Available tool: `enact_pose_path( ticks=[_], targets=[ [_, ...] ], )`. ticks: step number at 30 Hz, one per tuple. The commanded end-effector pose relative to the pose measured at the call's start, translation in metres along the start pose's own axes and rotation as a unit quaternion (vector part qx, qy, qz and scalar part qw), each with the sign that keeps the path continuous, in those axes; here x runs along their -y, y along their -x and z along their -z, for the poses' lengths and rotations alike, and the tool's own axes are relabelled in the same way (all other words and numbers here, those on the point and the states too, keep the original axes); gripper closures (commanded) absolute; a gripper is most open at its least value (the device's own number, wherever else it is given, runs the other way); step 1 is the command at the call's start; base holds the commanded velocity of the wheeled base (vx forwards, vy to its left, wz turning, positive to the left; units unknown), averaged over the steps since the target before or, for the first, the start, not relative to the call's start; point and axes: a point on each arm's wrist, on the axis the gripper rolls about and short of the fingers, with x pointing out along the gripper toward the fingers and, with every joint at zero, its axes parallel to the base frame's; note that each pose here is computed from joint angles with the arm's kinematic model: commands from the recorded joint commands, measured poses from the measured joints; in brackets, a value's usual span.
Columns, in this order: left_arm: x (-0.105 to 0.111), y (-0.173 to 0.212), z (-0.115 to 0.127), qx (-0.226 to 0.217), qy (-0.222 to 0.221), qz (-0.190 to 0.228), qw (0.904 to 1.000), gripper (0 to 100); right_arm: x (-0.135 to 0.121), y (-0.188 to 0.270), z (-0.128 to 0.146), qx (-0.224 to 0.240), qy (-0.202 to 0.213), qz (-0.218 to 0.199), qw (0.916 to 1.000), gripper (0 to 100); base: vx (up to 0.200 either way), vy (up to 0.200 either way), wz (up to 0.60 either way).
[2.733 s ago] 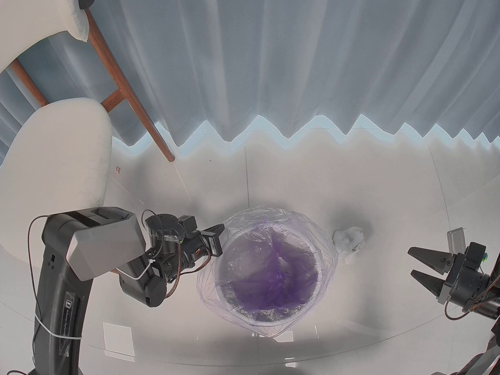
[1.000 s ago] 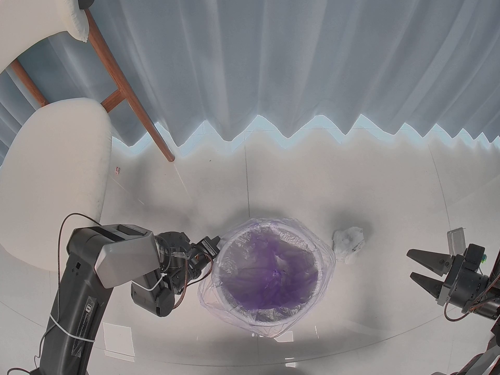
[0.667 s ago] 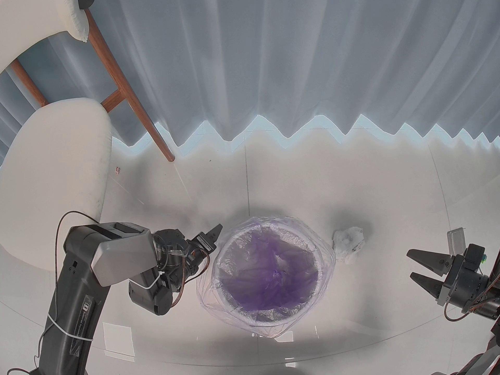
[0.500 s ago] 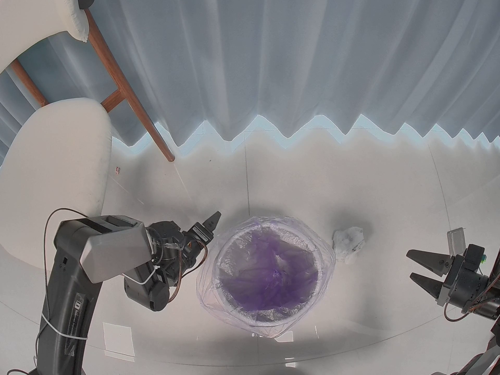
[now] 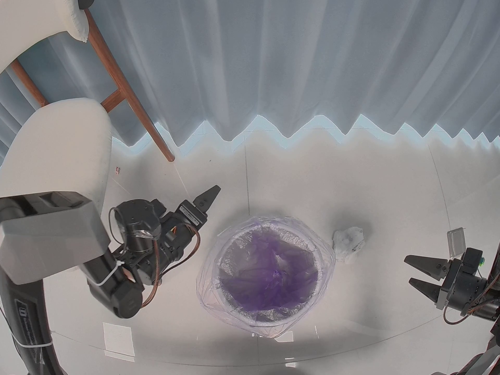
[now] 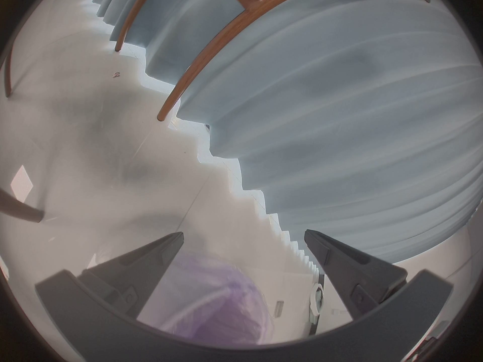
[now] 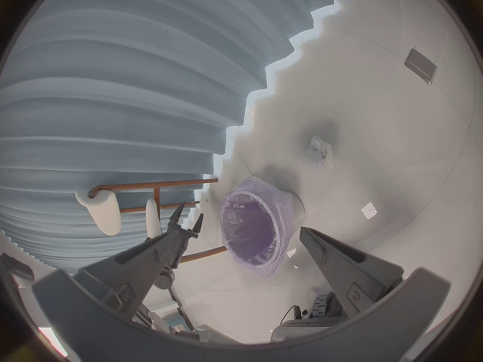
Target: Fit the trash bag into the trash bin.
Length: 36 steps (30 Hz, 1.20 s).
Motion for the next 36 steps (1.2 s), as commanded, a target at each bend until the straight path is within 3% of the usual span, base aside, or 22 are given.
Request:
enact_pose_path(
  ticks=[1,4,7,15,22,26,36],
  targets=[
    [0.031,0.072,-0.015,-0.038,0.029,0.02,0.9986,0,0.003,0.001,0.003,-0.006,-0.004,0.008,0.9999,0,-0.2,0.0,0.0],
    [0.033,0.099,-0.011,-0.07,0.053,0.015,0.996,0,0.005,0.001,0.005,-0.013,-0.009,0.017,0.9997,0,-0.2,0.0,0.0],
    [0.024,0.112,-0.004,-0.094,0.049,-0.006,0.9944,0,0.006,0.002,0.006,-0.017,-0.012,0.022,0.9995,0,-0.2,0.0,0.0],
    [0.018,0.123,0.004,-0.118,0.049,-0.026,0.9915,0,0.007,0.002,0.007,-0.02,-0.013,0.026,0.9994,0,-0.2,0.0,0.0],
    [0.0,0.134,0.035,-0.184,0.042,-0.084,0.9785,0,0.007,0.003,0.007,-0.018,-0.013,0.025,0.9994,0,-0.2,0.0,0.0],
    [-0.017,0.121,0.039,-0.175,0.042,-0.12,0.9763,0,0.005,0.005,0.007,-0.013,-0.009,0.019,0.9997,0,0.0,0.0,0.0],
    [-0.034,0.074,0.05,-0.16,0.037,-0.113,0.98,0,0.005,0.011,0.01,-0.016,-0.012,0.023,0.9995,0,0.0,0.0,0.0]
  ],
)
